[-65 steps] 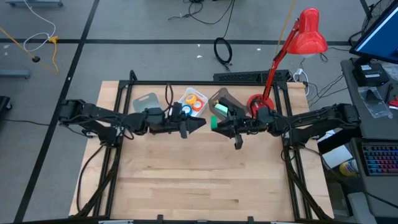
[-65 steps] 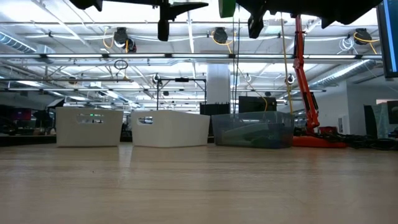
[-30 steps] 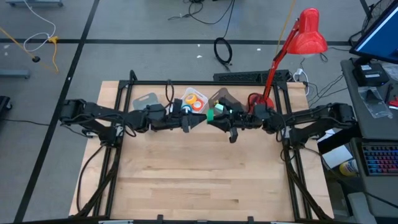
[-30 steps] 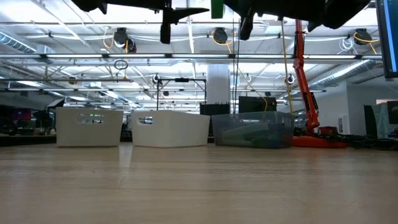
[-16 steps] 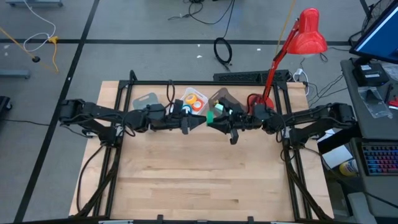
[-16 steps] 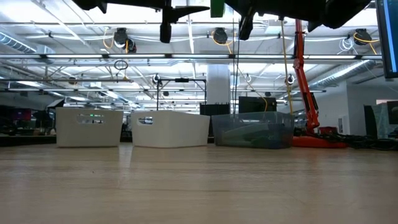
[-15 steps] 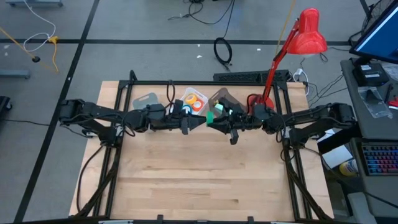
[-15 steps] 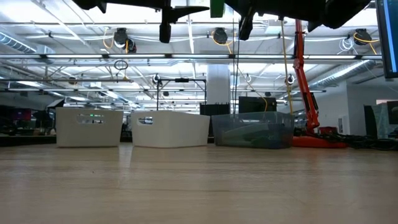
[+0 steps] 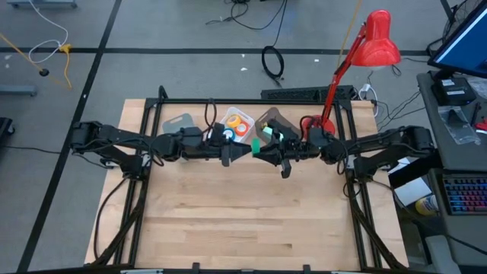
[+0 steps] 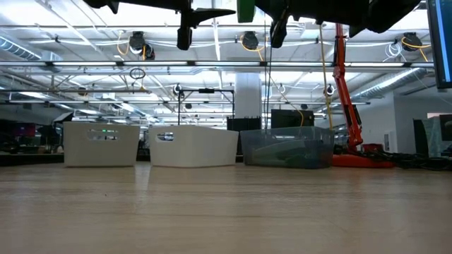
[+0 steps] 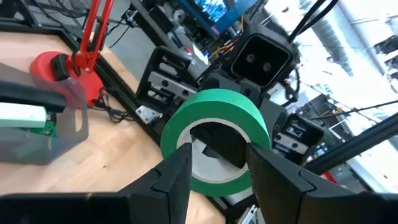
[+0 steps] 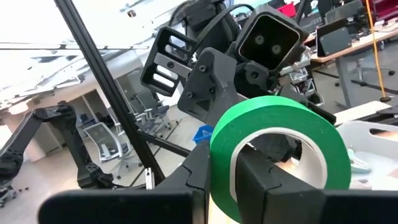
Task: Pick and place Stapler, Stapler remover, tape
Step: Put the green tape into the white bin
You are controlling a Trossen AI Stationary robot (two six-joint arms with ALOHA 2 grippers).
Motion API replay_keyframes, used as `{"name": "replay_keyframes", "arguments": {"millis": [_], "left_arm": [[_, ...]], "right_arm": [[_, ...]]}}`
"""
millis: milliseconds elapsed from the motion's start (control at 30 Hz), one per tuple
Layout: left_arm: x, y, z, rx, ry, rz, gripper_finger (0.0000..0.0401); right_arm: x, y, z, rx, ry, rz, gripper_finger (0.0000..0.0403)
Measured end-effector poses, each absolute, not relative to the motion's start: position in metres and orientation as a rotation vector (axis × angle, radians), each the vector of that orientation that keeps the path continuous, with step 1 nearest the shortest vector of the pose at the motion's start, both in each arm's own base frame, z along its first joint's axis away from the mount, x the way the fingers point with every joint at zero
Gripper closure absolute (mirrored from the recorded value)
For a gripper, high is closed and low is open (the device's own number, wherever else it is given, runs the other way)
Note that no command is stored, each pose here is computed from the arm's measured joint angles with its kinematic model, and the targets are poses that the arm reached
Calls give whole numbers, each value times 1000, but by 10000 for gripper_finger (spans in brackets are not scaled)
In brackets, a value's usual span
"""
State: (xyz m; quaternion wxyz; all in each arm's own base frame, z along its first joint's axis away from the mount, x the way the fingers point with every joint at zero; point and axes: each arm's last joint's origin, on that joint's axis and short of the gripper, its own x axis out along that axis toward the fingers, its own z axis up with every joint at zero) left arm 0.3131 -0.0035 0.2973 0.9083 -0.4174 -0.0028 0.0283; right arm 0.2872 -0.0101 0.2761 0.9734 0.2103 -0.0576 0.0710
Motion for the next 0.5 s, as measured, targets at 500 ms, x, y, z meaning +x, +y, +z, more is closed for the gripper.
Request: {"name": "replay_keyframes", "arguments": {"millis": [500], "left_arm": [[311, 5, 303, -859, -46, 50, 242]], "right_arm": [[278, -10, 279, 400, -59, 114, 370]]}}
